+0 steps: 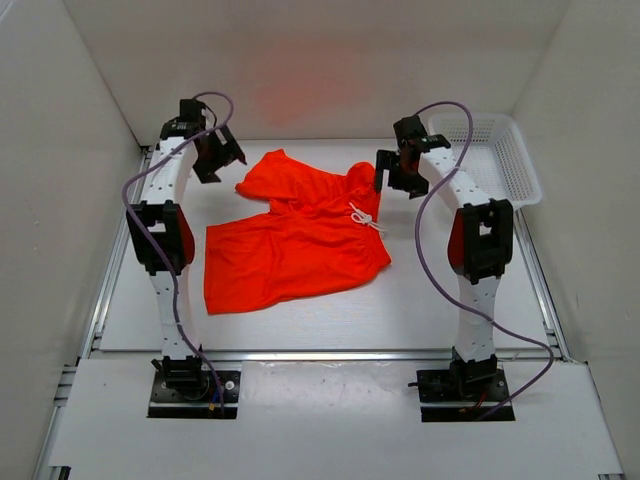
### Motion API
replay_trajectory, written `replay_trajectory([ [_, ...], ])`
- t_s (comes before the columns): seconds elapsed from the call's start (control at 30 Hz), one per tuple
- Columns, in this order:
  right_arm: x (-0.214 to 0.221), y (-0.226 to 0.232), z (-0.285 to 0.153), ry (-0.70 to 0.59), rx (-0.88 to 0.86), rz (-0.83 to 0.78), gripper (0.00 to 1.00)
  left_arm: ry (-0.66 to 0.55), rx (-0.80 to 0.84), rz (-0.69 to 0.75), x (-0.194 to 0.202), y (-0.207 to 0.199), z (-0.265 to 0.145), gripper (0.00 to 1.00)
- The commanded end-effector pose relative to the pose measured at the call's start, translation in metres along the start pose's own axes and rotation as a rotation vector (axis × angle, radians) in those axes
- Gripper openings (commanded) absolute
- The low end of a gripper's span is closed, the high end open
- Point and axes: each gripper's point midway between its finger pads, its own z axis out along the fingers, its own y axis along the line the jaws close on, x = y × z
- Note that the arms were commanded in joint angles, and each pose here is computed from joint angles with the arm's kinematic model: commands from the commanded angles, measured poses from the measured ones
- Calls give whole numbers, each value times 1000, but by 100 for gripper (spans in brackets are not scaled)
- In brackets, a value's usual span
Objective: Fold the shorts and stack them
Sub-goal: Flatten the shorts out
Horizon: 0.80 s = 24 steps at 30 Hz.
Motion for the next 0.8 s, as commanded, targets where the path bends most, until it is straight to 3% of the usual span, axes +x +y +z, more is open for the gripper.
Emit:
replay_trajectory([
  [0.0,-16,9,-56,-122,-77,50,100,-140,-75,52,-5,0,-92,100],
  [0.07,9,5,-64,-100,-91,81,100,-52,-165,40,35,33,-87,96],
  [0.13,54,3,-59,-1,-112,123,100,-56,-213,13,56,49,-107,96],
  [0.17,59,7,-72,-24,-153,143,100,-30,-249,-10,73,61,-109,96],
  [0.2,71,6,-73,-4,-180,175,100,63,-310,-65,114,85,-101,96],
  [0.37,162,12,-74,149,-345,363,96,192,-302,-234,207,114,-116,98],
  [0.43,174,19,-76,154,-407,391,95,262,-291,-258,242,121,-108,99],
  [0.5,200,20,-68,221,-412,428,93,305,-279,-254,259,122,-104,99],
  [0.77,192,33,-42,216,-422,401,90,361,-282,-231,276,127,-73,96],
])
